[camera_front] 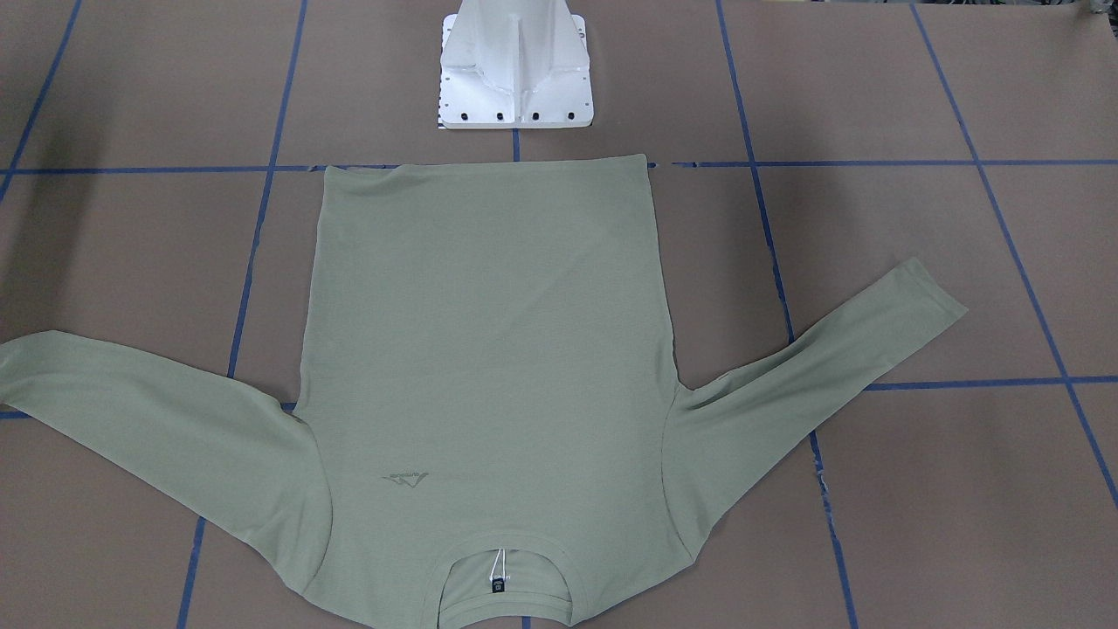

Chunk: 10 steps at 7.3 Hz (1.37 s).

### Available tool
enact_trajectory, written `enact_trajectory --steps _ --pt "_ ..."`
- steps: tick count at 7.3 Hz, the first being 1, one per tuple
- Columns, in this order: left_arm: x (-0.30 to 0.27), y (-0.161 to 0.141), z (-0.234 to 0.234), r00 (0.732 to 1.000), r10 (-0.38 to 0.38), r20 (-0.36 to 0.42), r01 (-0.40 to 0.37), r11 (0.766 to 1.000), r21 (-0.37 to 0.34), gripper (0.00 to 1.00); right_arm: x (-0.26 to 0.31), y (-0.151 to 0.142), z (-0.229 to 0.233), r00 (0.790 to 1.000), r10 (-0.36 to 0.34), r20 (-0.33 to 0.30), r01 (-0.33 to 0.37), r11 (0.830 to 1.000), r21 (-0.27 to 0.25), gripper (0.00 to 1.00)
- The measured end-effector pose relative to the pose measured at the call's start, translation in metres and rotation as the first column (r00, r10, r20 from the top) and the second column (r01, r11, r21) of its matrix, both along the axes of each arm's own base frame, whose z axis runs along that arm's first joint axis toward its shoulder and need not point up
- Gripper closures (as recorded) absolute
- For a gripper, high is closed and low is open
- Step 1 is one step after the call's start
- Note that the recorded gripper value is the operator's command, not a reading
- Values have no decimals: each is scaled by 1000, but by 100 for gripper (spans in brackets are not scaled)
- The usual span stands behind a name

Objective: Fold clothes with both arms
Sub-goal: 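Move the right gripper down to the cuff of the sleeve nearest it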

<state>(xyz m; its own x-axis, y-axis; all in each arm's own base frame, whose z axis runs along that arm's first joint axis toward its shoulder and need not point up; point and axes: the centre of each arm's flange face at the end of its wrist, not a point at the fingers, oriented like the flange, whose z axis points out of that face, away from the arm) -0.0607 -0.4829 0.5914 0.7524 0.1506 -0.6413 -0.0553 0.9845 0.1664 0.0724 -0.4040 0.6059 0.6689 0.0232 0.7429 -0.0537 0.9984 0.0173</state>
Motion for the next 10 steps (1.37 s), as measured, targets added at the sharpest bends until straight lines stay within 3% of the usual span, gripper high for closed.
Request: enact_trajectory --steps 2,4,5,7,9,10 --pt "2 -19 -17 1000 -2 1 2 999 32 0 -4 -2 -4 1000 -5 8 5 1000 10 0" --pt "12 -45 -45 1000 15 -3 -15 996 92 0 -15 -24 -17 999 -32 28 31 999 42 0" --pt "19 -48 -52 999 32 -34 -28 994 106 0 -24 -42 -17 998 -52 35 51 998 45 0" --pt "31 -44 -57 981 71 -181 -54 994 96 0 -47 -82 4 993 -98 58 95 994 54 0" --pt "36 -56 -69 971 87 -224 -64 992 110 0 -82 -109 37 988 -141 63 131 982 136 0" --pt "37 -60 -70 970 91 -226 -66 991 116 0 -108 -118 43 987 -147 64 136 979 154 0"
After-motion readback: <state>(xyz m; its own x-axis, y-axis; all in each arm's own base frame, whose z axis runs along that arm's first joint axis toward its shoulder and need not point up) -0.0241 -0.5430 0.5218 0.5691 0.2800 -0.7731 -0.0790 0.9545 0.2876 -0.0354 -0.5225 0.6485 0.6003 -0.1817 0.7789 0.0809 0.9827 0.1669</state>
